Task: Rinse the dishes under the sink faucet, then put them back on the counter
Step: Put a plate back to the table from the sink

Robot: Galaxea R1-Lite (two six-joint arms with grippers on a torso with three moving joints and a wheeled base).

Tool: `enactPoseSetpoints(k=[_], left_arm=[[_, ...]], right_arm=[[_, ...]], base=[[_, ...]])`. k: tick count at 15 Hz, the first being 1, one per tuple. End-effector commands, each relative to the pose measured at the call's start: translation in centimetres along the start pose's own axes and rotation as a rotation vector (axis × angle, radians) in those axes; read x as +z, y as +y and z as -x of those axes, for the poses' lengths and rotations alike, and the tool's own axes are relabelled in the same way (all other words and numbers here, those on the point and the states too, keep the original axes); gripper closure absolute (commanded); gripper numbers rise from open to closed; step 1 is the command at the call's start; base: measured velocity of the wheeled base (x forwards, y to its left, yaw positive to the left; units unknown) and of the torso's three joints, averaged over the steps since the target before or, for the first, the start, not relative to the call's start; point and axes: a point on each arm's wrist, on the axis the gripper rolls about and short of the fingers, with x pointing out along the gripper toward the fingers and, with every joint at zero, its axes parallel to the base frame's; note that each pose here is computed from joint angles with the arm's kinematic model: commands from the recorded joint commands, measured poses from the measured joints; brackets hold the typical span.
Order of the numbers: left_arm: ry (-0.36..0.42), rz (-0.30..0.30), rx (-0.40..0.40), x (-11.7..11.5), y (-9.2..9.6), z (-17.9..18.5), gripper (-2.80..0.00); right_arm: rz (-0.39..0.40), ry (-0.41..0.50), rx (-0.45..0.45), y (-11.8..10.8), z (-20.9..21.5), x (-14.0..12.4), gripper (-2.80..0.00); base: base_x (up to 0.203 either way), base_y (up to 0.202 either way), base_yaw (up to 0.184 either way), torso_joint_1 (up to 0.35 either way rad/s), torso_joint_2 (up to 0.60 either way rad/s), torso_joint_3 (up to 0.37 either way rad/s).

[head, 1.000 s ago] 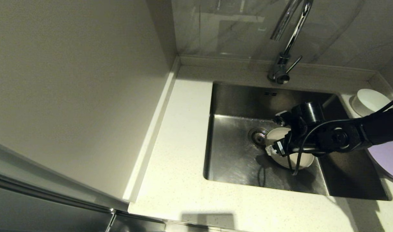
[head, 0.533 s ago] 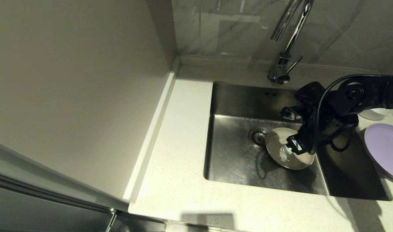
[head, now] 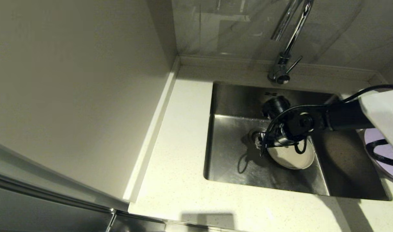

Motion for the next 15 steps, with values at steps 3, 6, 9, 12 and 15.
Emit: enactPoseSetpoints(k=[3, 6, 9, 12, 15], left_arm=[[-0.002, 0.001, 0.0, 0.0, 0.0, 0.0, 0.0], [-0.002, 0.001, 0.0, 0.0, 0.0, 0.0, 0.0], [-0.002, 0.001, 0.0, 0.0, 0.0, 0.0, 0.0], [-0.002, 0.001, 0.0, 0.0, 0.0, 0.0, 0.0], [-0.002, 0.001, 0.0, 0.0, 0.0, 0.0, 0.0]], right_arm=[[-0.008, -0.037, -0.028, 2.4, -5.3, -1.8, -2.8], [-0.018, -0.086, -0.073, 2.7, -7.8, -1.2, -2.8], [-0.015, -0.117, -0.103, 1.8, -8.9, 0.0, -2.8], [0.001, -0.114, -0.123, 1.0, -9.8, 0.1, -2.8], [-0.006, -0.1, -0.156, 0.0, -11.0, -0.1, -2.8]], base=[[0.0, 0.0, 0.0, 0.0, 0.0, 0.0], [0.0, 0.0, 0.0, 0.0, 0.0, 0.0], [0.0, 0.0, 0.0, 0.0, 0.0, 0.0], [0.0, 0.0, 0.0, 0.0, 0.0, 0.0], [0.0, 0.0, 0.0, 0.0, 0.0, 0.0]])
